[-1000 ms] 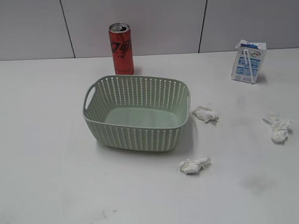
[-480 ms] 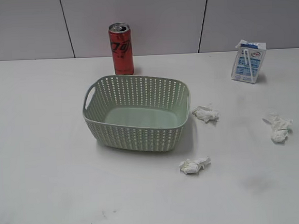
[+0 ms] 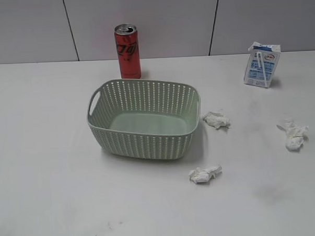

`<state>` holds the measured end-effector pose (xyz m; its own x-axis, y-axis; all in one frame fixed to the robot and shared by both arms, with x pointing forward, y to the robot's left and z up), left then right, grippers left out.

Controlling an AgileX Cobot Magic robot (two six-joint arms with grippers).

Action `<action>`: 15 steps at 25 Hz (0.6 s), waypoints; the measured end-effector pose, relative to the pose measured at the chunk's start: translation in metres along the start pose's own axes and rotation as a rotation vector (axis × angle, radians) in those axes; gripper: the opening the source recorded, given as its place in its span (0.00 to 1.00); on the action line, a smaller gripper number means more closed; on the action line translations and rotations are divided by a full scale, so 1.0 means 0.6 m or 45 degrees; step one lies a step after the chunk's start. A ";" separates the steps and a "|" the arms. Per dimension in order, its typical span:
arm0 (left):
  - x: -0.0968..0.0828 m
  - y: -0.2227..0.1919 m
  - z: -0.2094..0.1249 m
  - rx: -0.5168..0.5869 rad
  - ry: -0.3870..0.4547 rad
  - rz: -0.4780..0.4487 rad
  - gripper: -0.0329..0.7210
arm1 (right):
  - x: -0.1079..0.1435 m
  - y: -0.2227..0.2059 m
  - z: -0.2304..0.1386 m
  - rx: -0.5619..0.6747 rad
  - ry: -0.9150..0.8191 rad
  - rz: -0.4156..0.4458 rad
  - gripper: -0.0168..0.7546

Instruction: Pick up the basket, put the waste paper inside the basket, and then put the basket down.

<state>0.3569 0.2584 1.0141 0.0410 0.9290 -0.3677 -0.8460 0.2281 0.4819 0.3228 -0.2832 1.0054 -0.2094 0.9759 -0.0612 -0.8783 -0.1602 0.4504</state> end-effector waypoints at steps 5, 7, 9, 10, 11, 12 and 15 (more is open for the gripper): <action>-0.031 -0.058 0.046 0.093 0.020 -0.088 0.88 | 0.000 0.000 0.000 0.000 0.000 0.000 0.67; -0.043 -0.082 0.063 0.146 -0.010 -0.112 0.87 | 0.000 0.000 0.000 0.000 0.000 0.000 0.67; -0.054 -0.113 0.080 0.221 -0.039 -0.118 0.86 | 0.000 0.000 0.000 0.000 0.000 0.000 0.67; -0.060 -0.127 0.087 0.258 -0.049 -0.124 0.85 | 0.000 0.000 0.000 0.000 0.000 0.000 0.67; -0.068 -0.144 0.096 0.296 -0.059 -0.129 0.85 | 0.000 0.000 0.000 0.000 0.000 0.000 0.67; -0.076 -0.163 0.106 0.332 -0.066 -0.132 0.84 | 0.000 0.000 0.000 0.000 0.000 0.000 0.67; -0.104 -0.222 0.126 0.443 -0.120 -0.148 0.83 | 0.000 0.000 0.000 0.000 0.000 0.000 0.67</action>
<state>0.5074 0.1921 1.0328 0.1886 0.9102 -0.3686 -0.6024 0.4037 0.6886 0.3228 -0.2832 1.0054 -0.2094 0.9759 -0.0612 -0.8783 -0.1602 0.4504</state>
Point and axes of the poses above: a point on each arm's last joint axis where the gripper is mounted, y pointing back along that axis away from the gripper, x along the wrist's bending axis when the last joint is at zero, z = x × y, the point moved 10 cm from there along -y, pointing out along that axis toward the gripper, and after that the axes turned 8 degrees about y, right-handed, at the moved point
